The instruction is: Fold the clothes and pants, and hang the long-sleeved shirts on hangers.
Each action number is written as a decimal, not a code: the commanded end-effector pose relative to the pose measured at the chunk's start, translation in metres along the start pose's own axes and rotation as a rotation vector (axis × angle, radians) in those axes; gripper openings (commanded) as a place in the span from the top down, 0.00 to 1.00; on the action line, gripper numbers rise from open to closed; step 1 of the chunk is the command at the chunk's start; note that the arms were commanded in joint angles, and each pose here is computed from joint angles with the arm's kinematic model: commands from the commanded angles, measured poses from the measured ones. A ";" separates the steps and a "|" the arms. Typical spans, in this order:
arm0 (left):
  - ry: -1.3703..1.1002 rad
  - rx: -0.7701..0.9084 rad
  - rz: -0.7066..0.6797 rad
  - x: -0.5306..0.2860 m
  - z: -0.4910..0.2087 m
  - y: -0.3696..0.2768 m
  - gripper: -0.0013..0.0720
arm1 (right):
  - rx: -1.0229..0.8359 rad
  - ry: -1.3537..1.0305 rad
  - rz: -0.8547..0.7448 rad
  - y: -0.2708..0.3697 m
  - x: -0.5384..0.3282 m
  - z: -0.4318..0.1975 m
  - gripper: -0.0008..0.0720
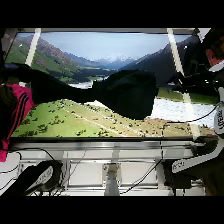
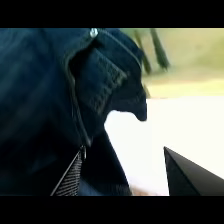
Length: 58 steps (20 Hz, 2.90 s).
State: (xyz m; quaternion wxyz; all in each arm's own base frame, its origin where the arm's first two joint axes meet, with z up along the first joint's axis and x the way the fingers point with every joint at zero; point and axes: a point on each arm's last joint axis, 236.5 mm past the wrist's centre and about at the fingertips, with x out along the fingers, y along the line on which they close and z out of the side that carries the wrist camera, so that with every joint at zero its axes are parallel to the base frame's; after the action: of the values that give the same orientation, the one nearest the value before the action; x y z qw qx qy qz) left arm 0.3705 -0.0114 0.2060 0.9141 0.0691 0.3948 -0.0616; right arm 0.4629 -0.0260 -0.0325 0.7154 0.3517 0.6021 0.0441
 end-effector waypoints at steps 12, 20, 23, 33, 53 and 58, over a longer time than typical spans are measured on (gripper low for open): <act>0.023 -0.022 -0.010 0.000 -0.005 -0.003 0.97 | 0.138 0.007 -0.031 0.032 0.084 -0.005 0.60; -0.158 -0.031 0.228 -0.009 0.035 0.060 0.97 | 0.057 -0.299 0.064 0.072 -0.051 0.068 0.92; -0.395 -0.177 0.289 -0.029 0.079 0.093 0.97 | -0.059 -0.584 0.130 0.123 -0.170 0.103 0.92; -0.525 -0.218 0.310 -0.045 0.102 0.107 0.97 | -0.190 -0.782 -0.008 0.137 -0.260 0.103 0.92; -0.028 -0.020 0.041 0.172 -0.049 -0.022 0.97 | -0.229 -0.559 -0.261 0.071 -0.231 0.032 0.93; -0.641 -0.256 -0.062 0.157 0.081 -0.033 0.97 | -0.224 -0.550 -0.276 0.065 -0.227 0.033 0.93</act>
State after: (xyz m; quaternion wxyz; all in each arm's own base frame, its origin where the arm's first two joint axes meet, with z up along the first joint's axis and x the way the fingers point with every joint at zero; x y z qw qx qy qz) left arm 0.4920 -0.0446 0.0810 0.9629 -0.0019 0.2682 -0.0307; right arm 0.4557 -0.1016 0.1979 0.8871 0.1877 0.4135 -0.0823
